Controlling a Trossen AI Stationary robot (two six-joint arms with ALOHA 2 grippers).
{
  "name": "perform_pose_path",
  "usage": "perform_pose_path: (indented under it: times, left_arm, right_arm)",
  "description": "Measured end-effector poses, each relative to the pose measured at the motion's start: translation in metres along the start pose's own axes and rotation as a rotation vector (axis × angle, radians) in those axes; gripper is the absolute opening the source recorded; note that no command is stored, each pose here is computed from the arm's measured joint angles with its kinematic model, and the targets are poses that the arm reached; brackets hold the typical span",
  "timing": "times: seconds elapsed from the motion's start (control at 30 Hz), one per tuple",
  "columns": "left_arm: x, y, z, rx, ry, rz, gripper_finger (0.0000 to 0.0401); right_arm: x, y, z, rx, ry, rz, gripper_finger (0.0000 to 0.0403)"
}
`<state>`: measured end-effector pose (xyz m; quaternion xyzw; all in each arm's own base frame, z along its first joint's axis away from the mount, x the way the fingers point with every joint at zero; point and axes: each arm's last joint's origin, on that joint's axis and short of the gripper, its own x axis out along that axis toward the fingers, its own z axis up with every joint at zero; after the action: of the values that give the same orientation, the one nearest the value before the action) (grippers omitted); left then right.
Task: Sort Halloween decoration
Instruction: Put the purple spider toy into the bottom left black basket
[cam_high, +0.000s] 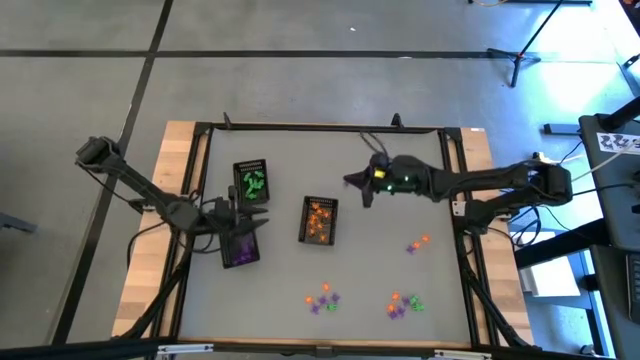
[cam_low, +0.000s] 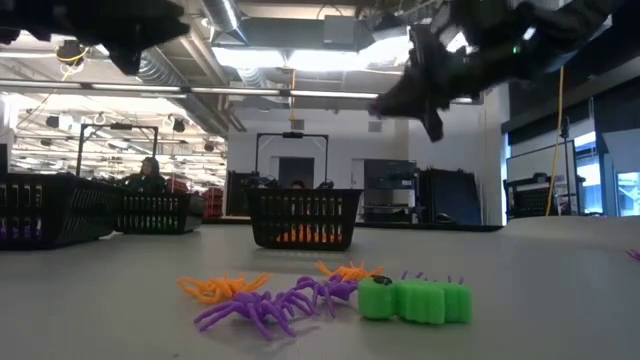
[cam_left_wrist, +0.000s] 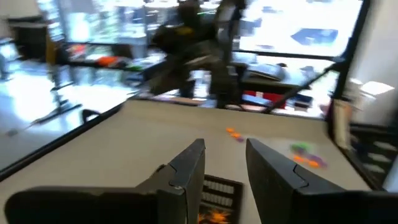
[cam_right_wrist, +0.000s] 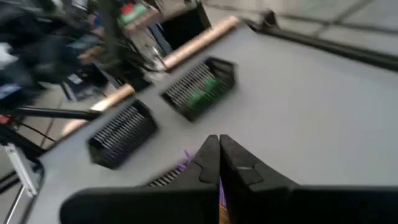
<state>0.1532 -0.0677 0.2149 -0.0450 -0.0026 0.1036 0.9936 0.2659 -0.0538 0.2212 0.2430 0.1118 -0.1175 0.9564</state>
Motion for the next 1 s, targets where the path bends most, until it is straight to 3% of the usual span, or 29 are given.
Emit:
perform_pose_path:
  times: [0.13,0.4,0.73,1.0]
  left_arm:
    - [0.009,0.005,-0.006,-0.032,0.024,0.087,0.0110]
    - [0.023,0.011,-0.018,-0.072,0.069,0.124,0.0110]
    - [0.024,0.012,-0.020,-0.116,0.080,0.129,0.0110]
    - [0.024,0.013,-0.022,-0.146,0.094,0.147,0.0110]
  right_arm:
    - [0.012,0.032,-0.005,-0.062,-0.011,-0.006,0.0001]
    - [0.064,0.072,-0.010,-0.201,0.000,-0.021,0.0001]
    - [0.147,0.099,-0.008,-0.302,0.009,0.039,0.0001]
    - [0.178,0.106,-0.011,-0.326,0.051,0.051,0.0001]
